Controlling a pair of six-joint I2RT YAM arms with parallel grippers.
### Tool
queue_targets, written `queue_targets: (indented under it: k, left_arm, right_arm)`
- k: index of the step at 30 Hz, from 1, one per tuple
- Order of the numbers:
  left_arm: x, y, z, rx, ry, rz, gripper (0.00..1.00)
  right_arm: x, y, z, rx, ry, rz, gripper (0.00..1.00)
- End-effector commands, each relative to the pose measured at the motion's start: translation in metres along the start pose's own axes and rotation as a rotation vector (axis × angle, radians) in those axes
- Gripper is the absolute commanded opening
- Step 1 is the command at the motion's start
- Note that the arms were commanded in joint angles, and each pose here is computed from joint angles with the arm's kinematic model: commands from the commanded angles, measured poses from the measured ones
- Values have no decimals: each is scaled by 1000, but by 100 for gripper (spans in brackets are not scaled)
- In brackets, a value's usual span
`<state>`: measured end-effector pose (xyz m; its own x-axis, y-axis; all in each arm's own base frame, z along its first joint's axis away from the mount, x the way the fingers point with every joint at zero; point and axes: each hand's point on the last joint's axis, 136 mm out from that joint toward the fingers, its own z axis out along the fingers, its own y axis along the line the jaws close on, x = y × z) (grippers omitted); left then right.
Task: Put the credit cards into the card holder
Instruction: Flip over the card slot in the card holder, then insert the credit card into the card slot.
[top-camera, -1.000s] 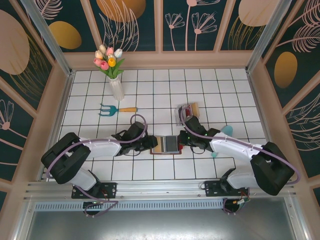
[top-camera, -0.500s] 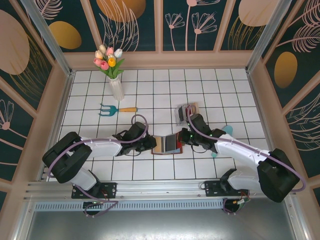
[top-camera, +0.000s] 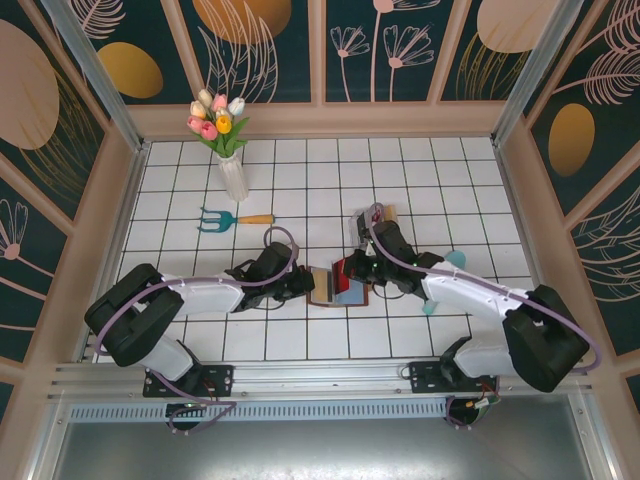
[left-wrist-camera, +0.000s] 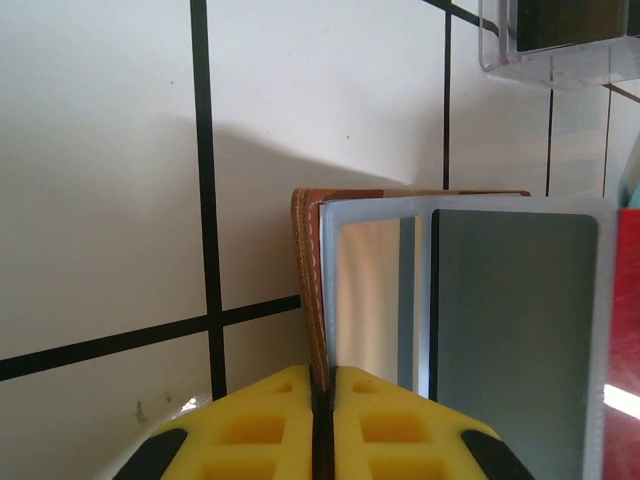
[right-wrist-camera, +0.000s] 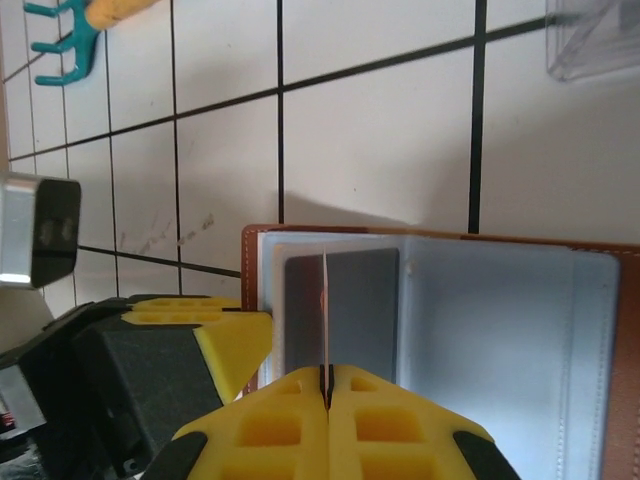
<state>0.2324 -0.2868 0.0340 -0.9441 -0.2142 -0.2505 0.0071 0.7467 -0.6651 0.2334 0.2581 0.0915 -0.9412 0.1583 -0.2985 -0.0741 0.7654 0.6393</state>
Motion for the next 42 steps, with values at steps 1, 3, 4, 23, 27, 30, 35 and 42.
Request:
queue_targets:
  k: [1,3,4,23,27,30,35,42]
  left_arm:
    - [0,-2,-4,9,-13,-7,11]
    - [-2,-1,-6,5,-25,-11,11]
    - [-2,0,-7,2,-29,-13,12]
    - [-12,1,-18,-17,-94,-2,50]
    - [-10,5,-13,-42,-78,0,48]
    - [-9,6,-9,-49,-65,2,45]
    - [-6,6,0,-49,-34,6,40]
    - [-1,15,4,-68,-18,1,28]
  right_arm:
    - [-4,21,3,-66,12,-31,3]
    - [0,19,7,-61,29,-25,4]
    - [1,18,8,-58,31,-27,4]
    - [-1,3,9,-166,-31,70,2]
    - [-1,-2,12,-151,-43,79,1]
    - [3,-10,15,-130,-40,89,2]
    - [10,-20,21,-112,-29,102,2]
    - [16,-17,27,-179,-18,113,1]
